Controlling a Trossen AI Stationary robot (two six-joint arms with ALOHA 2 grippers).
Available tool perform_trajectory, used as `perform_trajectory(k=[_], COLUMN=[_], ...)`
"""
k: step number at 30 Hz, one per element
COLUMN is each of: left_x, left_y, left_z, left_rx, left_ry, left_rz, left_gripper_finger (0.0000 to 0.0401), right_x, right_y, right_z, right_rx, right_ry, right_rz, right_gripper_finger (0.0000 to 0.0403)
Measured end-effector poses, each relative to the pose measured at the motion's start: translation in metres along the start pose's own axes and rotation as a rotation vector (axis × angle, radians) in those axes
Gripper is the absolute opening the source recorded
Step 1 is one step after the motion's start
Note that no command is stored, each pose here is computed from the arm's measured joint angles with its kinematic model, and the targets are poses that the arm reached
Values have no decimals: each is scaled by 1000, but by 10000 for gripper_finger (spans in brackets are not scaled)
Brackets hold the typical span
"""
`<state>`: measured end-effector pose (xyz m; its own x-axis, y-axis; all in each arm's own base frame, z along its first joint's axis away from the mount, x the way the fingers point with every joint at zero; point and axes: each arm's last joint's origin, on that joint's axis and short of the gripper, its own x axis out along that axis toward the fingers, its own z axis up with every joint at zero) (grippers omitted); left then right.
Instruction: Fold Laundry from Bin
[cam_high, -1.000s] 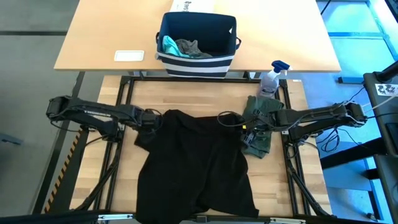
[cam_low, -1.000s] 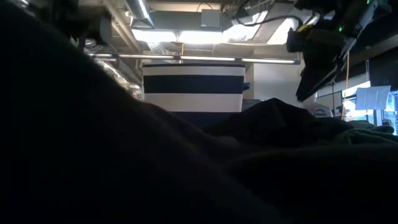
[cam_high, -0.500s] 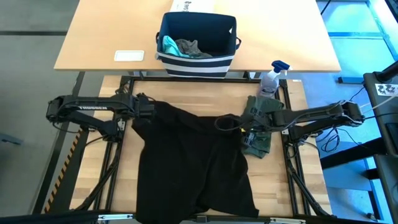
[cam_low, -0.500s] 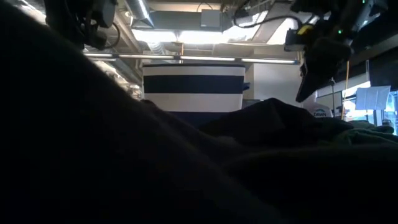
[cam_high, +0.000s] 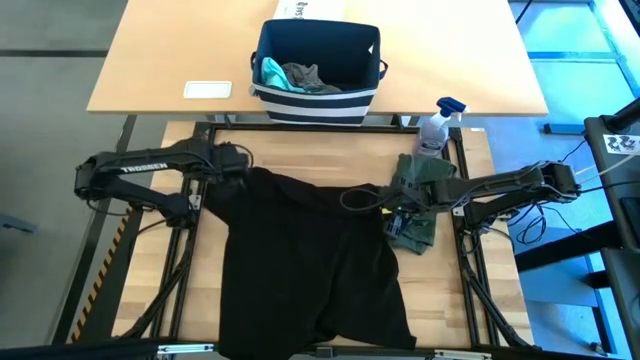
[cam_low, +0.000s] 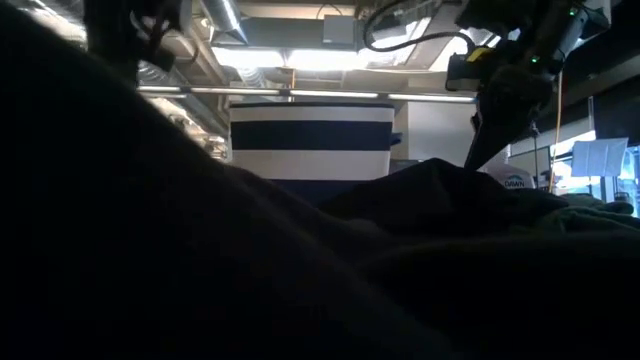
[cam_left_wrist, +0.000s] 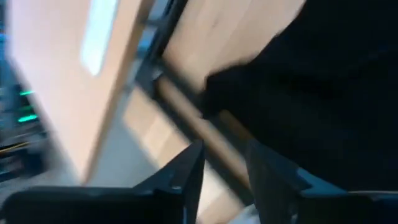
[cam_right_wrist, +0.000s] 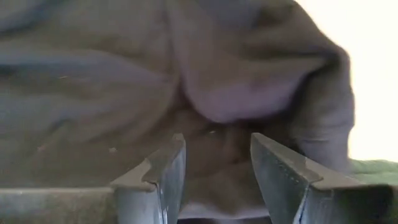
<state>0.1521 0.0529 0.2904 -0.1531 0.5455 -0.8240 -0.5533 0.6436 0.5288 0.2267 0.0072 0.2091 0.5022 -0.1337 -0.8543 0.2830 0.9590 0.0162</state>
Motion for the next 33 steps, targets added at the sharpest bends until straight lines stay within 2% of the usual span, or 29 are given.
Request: perform_trajectory(k=[2, 4, 7, 9, 10, 14, 17, 19, 21, 24, 26, 28, 30, 32, 33], left_x=[-14, -26, -35, -29, -23, 17, 48, 67, 78, 84, 86, 87, 87, 83, 78], left_y=[-2, -10, -30, -48, -58, -94, -112, -116, -111, -94, -83, -73, -67, -63, -62], left_z=[9, 17, 28, 30, 29, 16, 7, 4, 8, 22, 32, 41, 48, 55, 57], left_rx=[-59, -55, 52, 122, 148, 229, 242, 233, 186, 44, -48, -101, -95, -82, -61], left_ry=[-109, -239, -386, -387, -369, -232, -189, -197, -242, -338, -391, -423, -419, -422, -418], left_rz=[-148, -380, -742, -883, -915, -884, -814, -686, -495, -199, -88, -62, -103, -219, -314], left_gripper_finger=[134, 141, 142, 138, 136, 129, 124, 121, 118, 115, 115, 115, 115, 114, 114], right_x=[2, 6, 15, 25, 31, 53, 66, 68, 66, 59, 57, 56, 54, 42, 33], right_y=[2, 5, 11, 14, 16, 18, 16, 13, 11, 0, -15, -35, -52, -61, -62], right_z=[1, 4, 10, 12, 13, 10, 10, 11, 18, 32, 37, 40, 42, 50, 57], right_rx=[-19, -60, -155, -215, -238, -305, -334, -335, -330, -293, -233, -125, 6, 126, 169], right_ry=[2, -7, -37, -40, -36, 9, 16, -2, -38, -102, -124, -131, -126, -96, -96], right_rz=[52, 104, 181, 213, 219, 191, 77, -30, -176, -456, -653, -779, -800, -694, -605], right_gripper_finger=[182, 182, 182, 182, 182, 182, 182, 182, 182, 182, 182, 182, 182, 182, 182])
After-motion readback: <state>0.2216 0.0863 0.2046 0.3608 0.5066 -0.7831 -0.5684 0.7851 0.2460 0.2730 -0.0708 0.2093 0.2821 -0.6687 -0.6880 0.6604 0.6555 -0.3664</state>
